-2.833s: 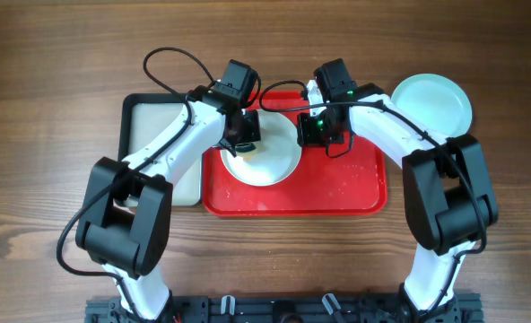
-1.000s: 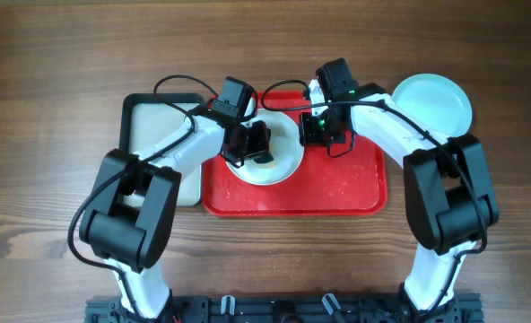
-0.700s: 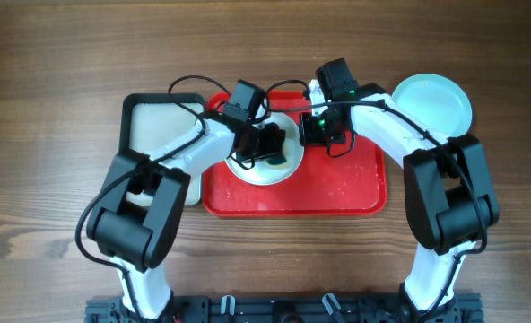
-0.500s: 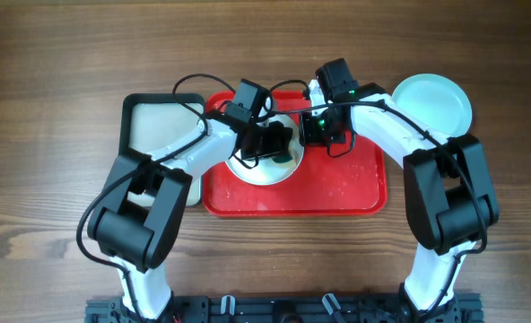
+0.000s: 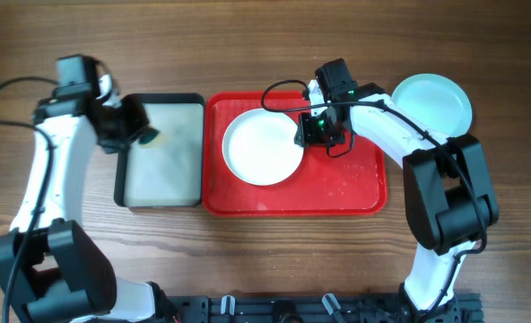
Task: Clean dirty plates on tray and stack at the side
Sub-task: 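Return the sponge to the tray and lift the plate with the right gripper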
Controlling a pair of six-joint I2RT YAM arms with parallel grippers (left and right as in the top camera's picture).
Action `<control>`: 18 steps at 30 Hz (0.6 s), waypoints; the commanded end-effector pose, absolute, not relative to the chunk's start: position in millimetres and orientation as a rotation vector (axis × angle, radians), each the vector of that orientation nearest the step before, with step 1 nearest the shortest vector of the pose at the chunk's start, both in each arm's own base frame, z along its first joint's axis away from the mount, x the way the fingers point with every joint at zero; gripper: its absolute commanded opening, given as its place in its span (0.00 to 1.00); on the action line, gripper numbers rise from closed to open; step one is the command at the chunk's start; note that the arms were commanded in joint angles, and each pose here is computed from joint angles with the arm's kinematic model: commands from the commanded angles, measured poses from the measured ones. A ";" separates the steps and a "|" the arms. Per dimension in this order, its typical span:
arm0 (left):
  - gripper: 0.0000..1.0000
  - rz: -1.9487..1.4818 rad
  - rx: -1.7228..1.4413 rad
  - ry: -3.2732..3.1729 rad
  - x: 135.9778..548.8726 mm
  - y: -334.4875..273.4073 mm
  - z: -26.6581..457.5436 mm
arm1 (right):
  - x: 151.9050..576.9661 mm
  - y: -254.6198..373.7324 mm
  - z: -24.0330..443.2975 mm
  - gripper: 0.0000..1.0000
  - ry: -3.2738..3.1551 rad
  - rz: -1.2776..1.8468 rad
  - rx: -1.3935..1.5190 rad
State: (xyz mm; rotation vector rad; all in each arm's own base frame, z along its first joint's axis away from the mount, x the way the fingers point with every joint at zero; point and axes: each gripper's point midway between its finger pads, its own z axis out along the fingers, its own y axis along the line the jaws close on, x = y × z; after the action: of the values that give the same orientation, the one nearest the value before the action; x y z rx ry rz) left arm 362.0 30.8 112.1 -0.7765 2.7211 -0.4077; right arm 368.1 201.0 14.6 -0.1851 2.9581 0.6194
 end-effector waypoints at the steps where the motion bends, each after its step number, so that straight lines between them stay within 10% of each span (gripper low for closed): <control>1: 0.04 -0.422 -0.621 2.728 354.0 43.8 117.8 | 367.3 199.7 13.4 0.31 2.969 0.596 -0.121; 11: 0.04 -0.608 -0.318 2.650 356.0 4.6 67.9 | 363.3 209.1 10.1 0.29 2.973 0.503 -0.105; 18: 0.04 -0.620 -0.306 2.665 353.8 -2.4 67.2 | 364.8 206.4 9.4 0.04 2.972 0.480 -0.074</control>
State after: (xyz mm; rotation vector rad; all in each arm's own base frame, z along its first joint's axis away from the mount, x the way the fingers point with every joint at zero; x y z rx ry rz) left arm 354.8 3.4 61.5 -0.3505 2.6786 -0.5856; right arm 363.7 209.3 9.9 -0.0877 2.9782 0.5073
